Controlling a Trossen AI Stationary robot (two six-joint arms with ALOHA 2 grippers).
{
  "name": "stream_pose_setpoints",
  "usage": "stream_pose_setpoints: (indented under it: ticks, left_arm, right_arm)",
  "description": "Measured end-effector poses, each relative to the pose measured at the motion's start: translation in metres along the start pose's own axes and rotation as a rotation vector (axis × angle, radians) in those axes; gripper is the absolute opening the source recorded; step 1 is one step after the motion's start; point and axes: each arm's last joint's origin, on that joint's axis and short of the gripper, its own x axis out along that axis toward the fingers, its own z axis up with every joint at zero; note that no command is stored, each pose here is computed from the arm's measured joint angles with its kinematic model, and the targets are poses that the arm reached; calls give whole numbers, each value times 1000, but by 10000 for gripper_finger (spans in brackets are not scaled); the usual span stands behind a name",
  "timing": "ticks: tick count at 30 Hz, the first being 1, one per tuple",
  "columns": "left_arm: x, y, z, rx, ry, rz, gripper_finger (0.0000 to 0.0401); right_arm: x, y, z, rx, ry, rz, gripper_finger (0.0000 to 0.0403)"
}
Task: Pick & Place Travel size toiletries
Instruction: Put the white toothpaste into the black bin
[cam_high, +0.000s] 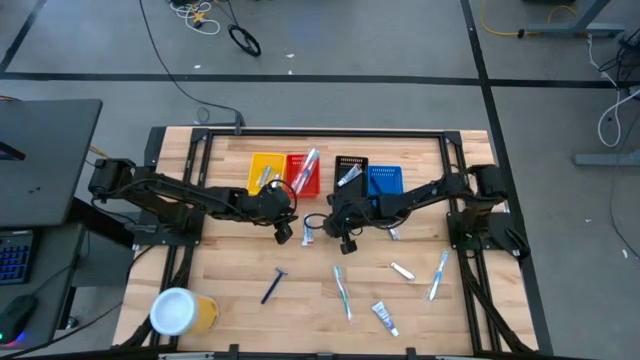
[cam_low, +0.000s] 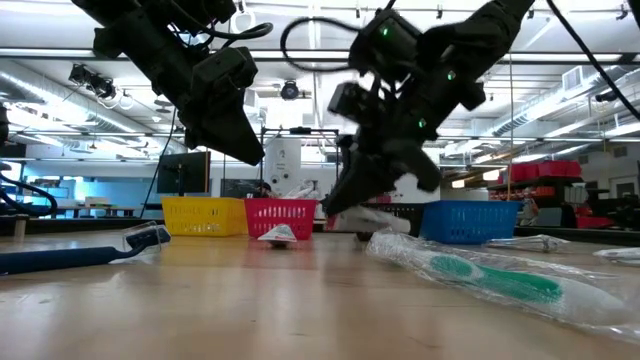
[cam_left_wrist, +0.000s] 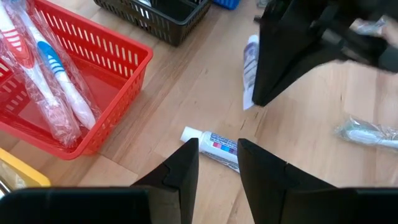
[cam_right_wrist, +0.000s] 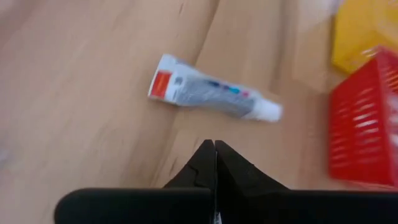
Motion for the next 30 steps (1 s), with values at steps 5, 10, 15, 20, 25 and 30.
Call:
stream_pose_setpoints:
  ticks: [5, 10, 15, 20, 25, 30]
  left_arm:
    - [0, 0, 0, -2, -1, 0, 118]
    - [0, 0, 1, 18, -8, -4, 118]
    - [0, 0, 1, 20, -8, -4, 118]
    - [0, -1, 1, 52, -12, -6, 118]
    - [0, -1, 2, 62, -21, -10, 118]
    - [0, -1, 2, 61, -24, -11, 118]
  right_arm:
    - [-22, -9, 9, 25, -16, -65, 1]
    - [-53, -24, 14, 38, 38, -264, 1]
    - [-73, -46, 10, 117, 88, -446, 1]
    - [-67, -71, -8, 321, 96, -461, 1]
    - [-57, -90, -27, 426, 61, -474, 4]
    - [-51, -100, -38, 459, 20, -465, 21]
